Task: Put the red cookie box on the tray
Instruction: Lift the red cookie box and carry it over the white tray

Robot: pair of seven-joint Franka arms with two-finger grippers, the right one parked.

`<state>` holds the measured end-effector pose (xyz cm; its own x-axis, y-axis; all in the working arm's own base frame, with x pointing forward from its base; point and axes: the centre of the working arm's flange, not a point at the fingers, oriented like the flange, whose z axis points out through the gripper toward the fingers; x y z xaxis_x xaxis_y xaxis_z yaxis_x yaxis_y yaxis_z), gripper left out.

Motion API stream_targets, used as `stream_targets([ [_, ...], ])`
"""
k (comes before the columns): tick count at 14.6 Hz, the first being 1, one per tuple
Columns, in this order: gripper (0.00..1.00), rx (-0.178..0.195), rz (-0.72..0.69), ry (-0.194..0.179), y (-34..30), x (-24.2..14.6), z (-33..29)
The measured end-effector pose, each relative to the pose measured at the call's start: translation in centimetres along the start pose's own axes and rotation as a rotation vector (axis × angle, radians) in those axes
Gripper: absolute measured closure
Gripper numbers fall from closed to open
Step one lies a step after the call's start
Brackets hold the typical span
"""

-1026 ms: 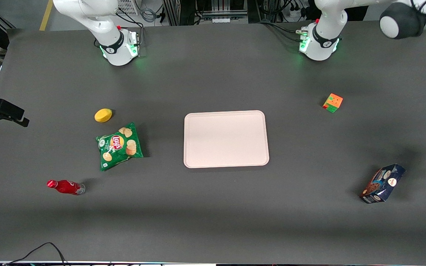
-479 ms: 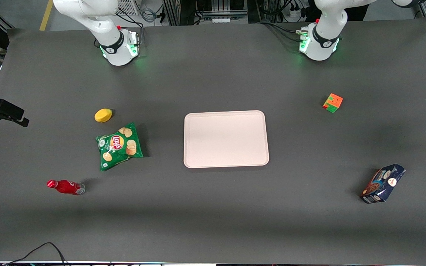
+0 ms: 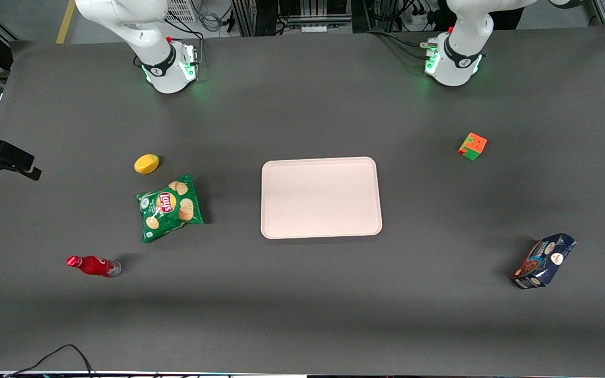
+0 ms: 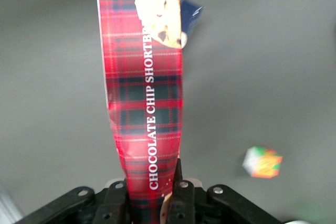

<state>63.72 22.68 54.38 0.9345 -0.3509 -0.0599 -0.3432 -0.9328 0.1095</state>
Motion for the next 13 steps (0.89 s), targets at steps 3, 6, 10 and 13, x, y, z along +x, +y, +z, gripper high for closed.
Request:
stream_targets([
  [3, 0.74, -0.054, -0.173, -0.016, 8.5, 5.3, 0.3],
  [6, 0.74, -0.061, -0.29, -0.032, 16.7, 8.6, -0.2],
  [10, 0.74, -0.057, -0.433, -0.053, 25.3, 10.9, 0.1],
  [13, 0.74, -0.043, -0.514, -0.027, 33.5, 12.9, 1.3],
])
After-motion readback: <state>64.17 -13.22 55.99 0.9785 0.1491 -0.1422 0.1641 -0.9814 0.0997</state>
